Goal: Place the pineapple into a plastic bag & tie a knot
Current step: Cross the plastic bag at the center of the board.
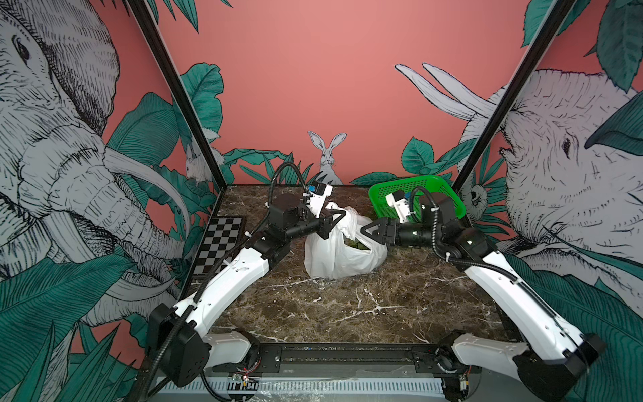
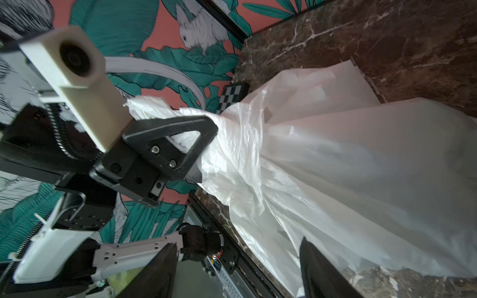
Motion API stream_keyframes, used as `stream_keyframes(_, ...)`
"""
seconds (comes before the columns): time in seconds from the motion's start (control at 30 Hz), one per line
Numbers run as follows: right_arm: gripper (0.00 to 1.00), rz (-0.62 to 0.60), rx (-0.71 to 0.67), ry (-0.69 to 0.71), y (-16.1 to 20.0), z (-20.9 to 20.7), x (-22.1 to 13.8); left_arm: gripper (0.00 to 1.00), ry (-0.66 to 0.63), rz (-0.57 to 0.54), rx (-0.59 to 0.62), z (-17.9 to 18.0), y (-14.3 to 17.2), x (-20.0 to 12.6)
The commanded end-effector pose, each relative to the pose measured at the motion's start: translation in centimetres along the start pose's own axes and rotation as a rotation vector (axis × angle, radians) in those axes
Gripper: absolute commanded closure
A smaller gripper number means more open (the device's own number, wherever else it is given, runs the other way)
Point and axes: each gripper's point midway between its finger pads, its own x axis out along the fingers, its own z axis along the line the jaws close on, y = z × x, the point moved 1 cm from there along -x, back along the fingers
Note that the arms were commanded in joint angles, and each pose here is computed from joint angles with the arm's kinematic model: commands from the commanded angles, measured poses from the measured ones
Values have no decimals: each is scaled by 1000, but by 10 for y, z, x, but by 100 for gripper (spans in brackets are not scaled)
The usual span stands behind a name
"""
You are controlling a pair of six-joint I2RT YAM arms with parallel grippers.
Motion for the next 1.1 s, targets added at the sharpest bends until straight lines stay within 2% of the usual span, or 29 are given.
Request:
stream_keyframes(0.0, 22, -97, 303, -93, -19, 1, 22, 100, -62, -83, 115, 3, -15, -4)
stream_keyframes(0.13, 19, -137, 412, -171, -27, 21, 38, 100, -67, -101, 153, 2, -17, -2)
stream_keyframes(0.27, 17, -147, 482, -185, -20, 28, 52, 100, -61, -91, 174, -1, -15, 2)
stream_keyframes(0.37, 17, -146, 482, -174, -16, 31, 50, 100, -61, -82, 183, -1, -13, 3)
stream_keyframes(0.57, 17, -161, 488, -110, -5, 26, 24, 100, -66, -76, 198, 0, -10, 3)
stream_keyframes(0.7, 17, -184, 494, -120, -10, 29, 20, 100, -66, -66, 210, -1, -6, 1)
stream_keyframes(1.07, 17, -242, 548, -183, -36, 37, 55, 100, -46, -62, 202, -3, -2, 1)
